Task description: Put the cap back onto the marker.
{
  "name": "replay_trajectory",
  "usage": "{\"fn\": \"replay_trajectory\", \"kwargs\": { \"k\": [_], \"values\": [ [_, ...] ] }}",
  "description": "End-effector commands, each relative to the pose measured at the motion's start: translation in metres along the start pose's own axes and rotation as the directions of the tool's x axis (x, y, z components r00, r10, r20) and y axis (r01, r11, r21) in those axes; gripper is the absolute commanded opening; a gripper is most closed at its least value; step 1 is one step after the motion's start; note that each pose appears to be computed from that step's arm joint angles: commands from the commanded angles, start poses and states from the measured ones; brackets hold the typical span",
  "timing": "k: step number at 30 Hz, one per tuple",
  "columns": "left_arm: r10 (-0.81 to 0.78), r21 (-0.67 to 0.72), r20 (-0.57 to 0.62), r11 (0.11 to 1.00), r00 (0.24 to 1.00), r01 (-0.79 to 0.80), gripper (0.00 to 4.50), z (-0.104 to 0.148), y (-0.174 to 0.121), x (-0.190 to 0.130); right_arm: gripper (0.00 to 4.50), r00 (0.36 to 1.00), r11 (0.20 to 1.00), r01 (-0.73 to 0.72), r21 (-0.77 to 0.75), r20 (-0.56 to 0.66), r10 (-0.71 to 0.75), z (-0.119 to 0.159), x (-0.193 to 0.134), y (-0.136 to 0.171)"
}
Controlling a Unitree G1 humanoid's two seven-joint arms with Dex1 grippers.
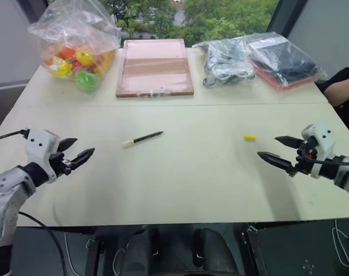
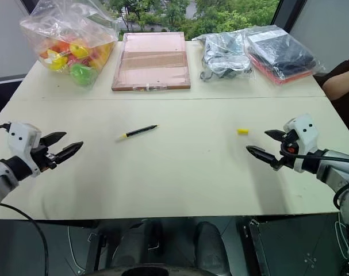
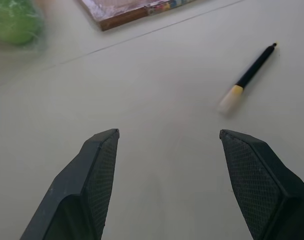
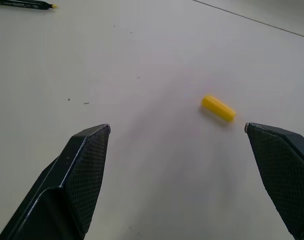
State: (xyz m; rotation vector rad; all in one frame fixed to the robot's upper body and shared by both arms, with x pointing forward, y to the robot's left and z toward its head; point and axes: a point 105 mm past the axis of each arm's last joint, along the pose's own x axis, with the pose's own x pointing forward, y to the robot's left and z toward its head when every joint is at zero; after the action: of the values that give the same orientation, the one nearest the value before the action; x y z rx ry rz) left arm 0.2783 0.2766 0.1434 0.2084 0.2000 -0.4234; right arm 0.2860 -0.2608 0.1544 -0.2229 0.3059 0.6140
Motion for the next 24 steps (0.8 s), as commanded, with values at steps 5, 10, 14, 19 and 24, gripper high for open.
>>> {"fn": "replay_trajectory", "kwargs": {
  "k": [5, 10, 14, 19, 24],
  "values": [
    [-0.007, 0.017, 0.019, 1.000, 1.000, 0.007, 3.36, 0.004, -0.002, -0.002, 4.46, 0.998, 0.999, -0.042, -0.015, 0.045, 0.043, 0.012, 0.010, 0.012],
    [0.003, 0.027, 0.022, 1.000, 1.000, -0.004, 3.36, 0.004, 0.002, -0.002, 4.46, 0.998, 0.999, -0.047, -0.019, 0.042, 0.048, 0.012, 0.011, 0.013],
    [0.017, 0.028, 0.022, 0.999, 1.000, -0.017, 3.36, 0.004, 0.007, -0.001, 4.46, 0.998, 0.999, -0.047, -0.019, 0.049, 0.048, 0.012, 0.011, 0.014],
    [0.014, 0.036, 0.026, 0.999, 1.000, -0.015, 3.36, 0.005, 0.010, 0.000, 4.46, 0.998, 0.999, -0.049, -0.015, 0.050, 0.049, 0.011, 0.011, 0.014],
    [-0.004, 0.038, 0.044, 0.999, 0.999, 0.002, 3.36, 0.009, 0.012, 0.003, 4.46, 0.998, 0.999, -0.045, -0.019, 0.046, 0.046, 0.009, 0.011, 0.015]
  ]
}}
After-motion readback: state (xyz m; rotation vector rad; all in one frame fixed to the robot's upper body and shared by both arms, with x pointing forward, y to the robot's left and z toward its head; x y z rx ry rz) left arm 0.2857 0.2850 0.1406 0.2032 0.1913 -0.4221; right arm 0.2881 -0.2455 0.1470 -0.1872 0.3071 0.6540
